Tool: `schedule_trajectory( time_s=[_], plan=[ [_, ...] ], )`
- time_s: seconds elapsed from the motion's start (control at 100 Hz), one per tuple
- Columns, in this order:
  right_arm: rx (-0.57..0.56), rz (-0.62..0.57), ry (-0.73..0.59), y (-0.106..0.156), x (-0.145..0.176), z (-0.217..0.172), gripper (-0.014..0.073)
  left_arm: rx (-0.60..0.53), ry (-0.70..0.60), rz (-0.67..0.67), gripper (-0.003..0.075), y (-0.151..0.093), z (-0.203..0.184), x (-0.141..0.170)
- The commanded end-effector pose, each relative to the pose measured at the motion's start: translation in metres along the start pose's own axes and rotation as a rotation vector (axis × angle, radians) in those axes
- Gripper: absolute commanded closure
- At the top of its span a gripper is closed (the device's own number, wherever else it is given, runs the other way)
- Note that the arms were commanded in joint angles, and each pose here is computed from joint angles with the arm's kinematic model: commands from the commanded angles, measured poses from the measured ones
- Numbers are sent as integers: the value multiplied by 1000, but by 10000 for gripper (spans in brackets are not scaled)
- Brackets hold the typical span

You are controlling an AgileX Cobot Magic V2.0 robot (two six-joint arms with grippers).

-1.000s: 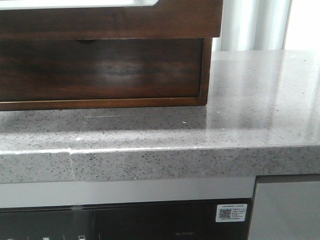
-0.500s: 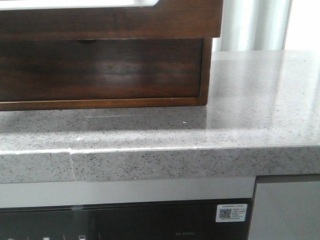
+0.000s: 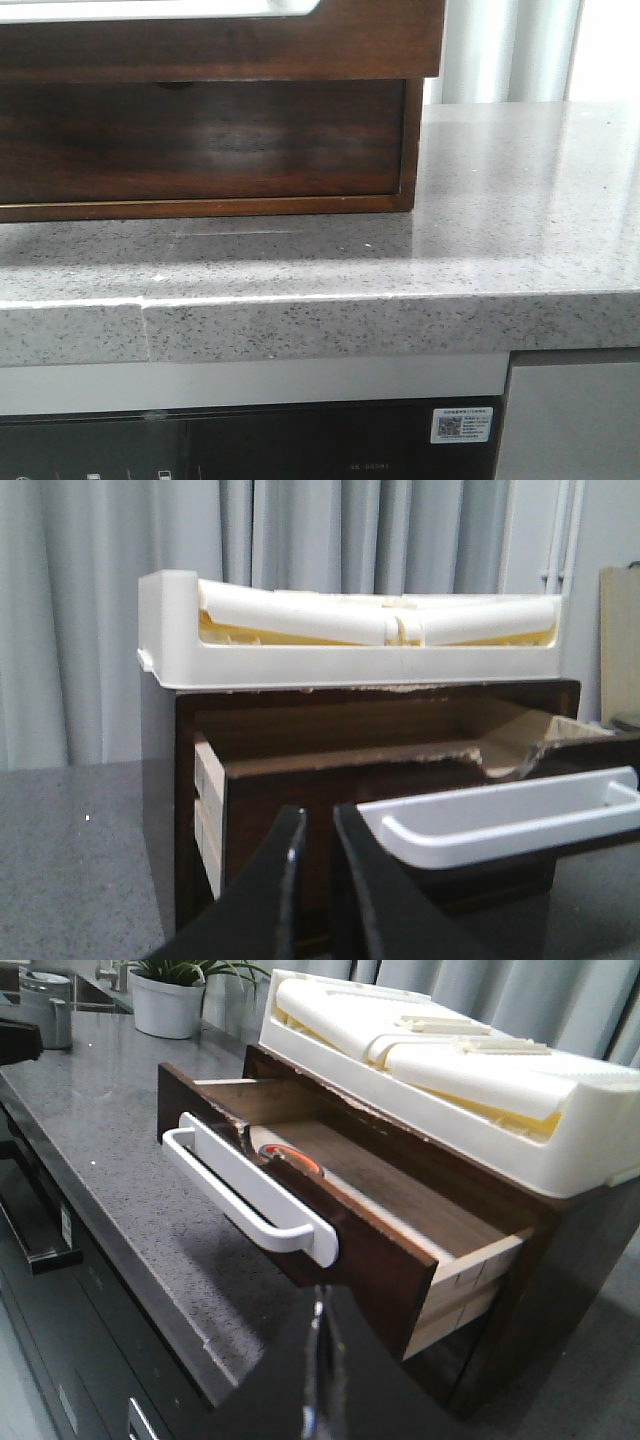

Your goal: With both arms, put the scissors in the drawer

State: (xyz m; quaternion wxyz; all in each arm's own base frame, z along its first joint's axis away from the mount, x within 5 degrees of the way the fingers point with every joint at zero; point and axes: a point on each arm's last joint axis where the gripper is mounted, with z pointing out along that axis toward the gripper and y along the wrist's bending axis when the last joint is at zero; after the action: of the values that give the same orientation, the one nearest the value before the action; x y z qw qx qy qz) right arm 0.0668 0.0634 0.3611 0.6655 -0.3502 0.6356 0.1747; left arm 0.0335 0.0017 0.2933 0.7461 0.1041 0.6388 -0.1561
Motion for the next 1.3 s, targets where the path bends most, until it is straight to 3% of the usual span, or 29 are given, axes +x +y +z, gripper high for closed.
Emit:
schedule_trajectory(
  time_s=[0.0,0.26,0.45,1.05,1.199,1.289],
  plan=[
    [80,41,-145,-1,3,-17,697,45,-62,18,717,-3,-4,-2],
    [81,33,-182,16,55,-46,697,43,-15,48,717,-3,-1,13],
    [76,32,-179,22,74,-50,701,48,-11,27,717,-4,-1,13],
    [53,37,-114,26,91,-44,701,50,4,30,717,-4,1,19],
    [52,37,-112,26,92,-44,701,27,3,138,717,-4,4,29],
    [52,37,-112,26,92,-44,701,-2,6,136,717,-4,4,33]
  ],
)
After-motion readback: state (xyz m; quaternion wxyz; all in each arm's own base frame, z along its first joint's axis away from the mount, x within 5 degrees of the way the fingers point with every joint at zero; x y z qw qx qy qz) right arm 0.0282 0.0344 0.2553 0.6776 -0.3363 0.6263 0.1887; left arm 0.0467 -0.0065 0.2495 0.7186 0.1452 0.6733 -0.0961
